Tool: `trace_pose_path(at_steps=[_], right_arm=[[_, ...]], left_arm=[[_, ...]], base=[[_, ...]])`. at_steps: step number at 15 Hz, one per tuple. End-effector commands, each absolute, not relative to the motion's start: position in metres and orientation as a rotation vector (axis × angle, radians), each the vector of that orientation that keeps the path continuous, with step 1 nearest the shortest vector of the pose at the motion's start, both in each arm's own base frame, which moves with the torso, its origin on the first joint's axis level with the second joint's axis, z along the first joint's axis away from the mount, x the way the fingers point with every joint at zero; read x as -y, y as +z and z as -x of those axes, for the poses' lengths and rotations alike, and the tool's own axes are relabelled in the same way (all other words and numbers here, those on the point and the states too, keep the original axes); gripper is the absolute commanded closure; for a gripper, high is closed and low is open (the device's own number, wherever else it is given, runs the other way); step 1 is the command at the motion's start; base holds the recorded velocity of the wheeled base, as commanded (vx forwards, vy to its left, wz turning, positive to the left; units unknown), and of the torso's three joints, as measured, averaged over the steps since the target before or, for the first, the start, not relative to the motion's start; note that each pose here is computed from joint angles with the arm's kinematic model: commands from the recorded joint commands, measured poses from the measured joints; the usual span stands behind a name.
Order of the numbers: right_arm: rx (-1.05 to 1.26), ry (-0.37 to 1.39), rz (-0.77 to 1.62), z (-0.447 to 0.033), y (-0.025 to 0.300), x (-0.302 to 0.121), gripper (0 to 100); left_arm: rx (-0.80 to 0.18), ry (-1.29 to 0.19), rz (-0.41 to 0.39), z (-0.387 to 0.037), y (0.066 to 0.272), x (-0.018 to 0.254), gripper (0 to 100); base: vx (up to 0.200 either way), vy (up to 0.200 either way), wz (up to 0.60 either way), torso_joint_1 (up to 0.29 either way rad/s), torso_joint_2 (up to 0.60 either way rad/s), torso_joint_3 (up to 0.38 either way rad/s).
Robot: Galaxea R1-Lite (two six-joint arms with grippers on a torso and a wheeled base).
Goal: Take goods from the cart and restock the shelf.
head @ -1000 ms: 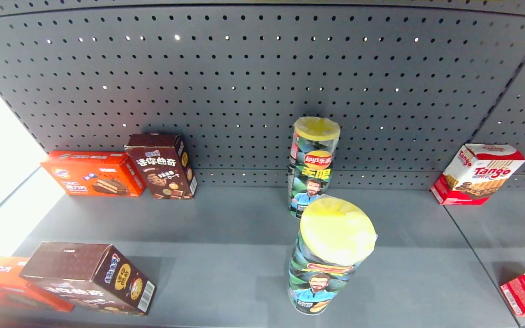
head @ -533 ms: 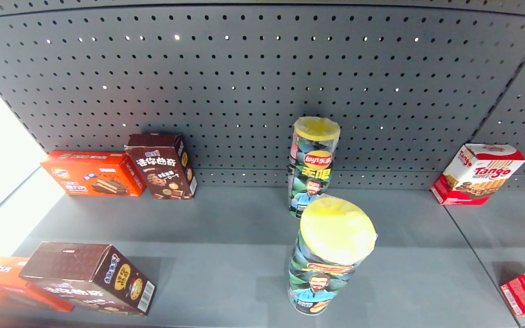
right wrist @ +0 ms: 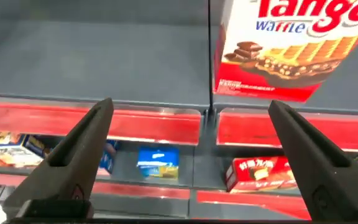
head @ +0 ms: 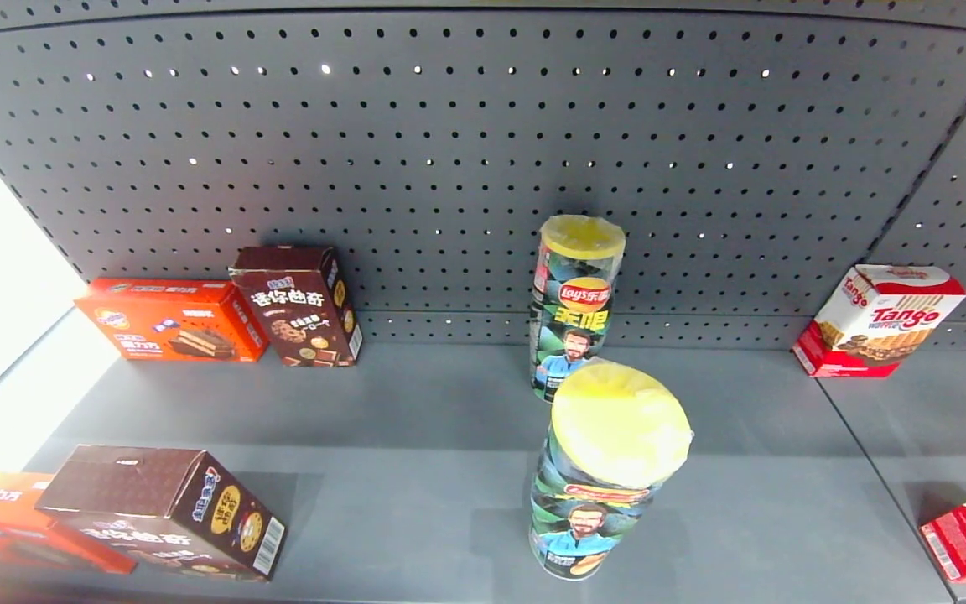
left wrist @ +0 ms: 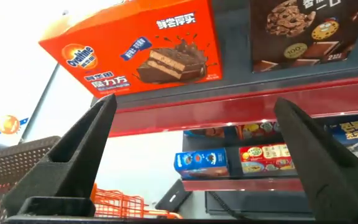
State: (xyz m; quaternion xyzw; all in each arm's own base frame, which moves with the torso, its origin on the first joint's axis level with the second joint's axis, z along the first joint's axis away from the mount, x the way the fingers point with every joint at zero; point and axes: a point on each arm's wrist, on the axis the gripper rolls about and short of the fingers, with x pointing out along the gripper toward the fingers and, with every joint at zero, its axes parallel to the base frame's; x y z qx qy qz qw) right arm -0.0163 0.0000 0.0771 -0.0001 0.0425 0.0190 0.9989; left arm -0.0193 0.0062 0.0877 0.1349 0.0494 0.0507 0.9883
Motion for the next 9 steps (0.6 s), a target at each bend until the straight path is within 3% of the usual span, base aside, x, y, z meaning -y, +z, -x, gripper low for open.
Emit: trace_pose_path(at_steps=[1, 6, 8, 9], right_arm=[[0.002, -0.006, 0.0, 0.0228, 0.0756, -0.0006, 0], [0.002, -0.005, 0.002, 0.0228, 0.0756, -0.0006, 0], [0.002, -0.005, 0.002, 0.0228, 0.0756, -0.0006, 0], [0.002, -0.005, 0.002, 0.0228, 0.0756, -0.0006, 0]], left_arm=[[-0.1, 0.103, -0.273, 0.0192, 0.0878, -0.0062, 0], [-0.036, 0.12, -0.238, 0.0154, 0.0845, -0.006, 0], [-0.036, 0.108, -0.184, 0.0152, 0.0842, -0.0057, 0], [-0.026, 0.0, -0.14, 0.0151, 0.0842, -0.0033, 0]], base=[[0.0, 0.0, 0.0, 0.0, 0.0, 0.0], [0.0, 0.0, 0.0, 0.0, 0.0, 0.0], [0.0, 0.0, 0.0, 0.0, 0.0, 0.0], [0.0, 0.0, 0.0, 0.0, 0.0, 0.0]])
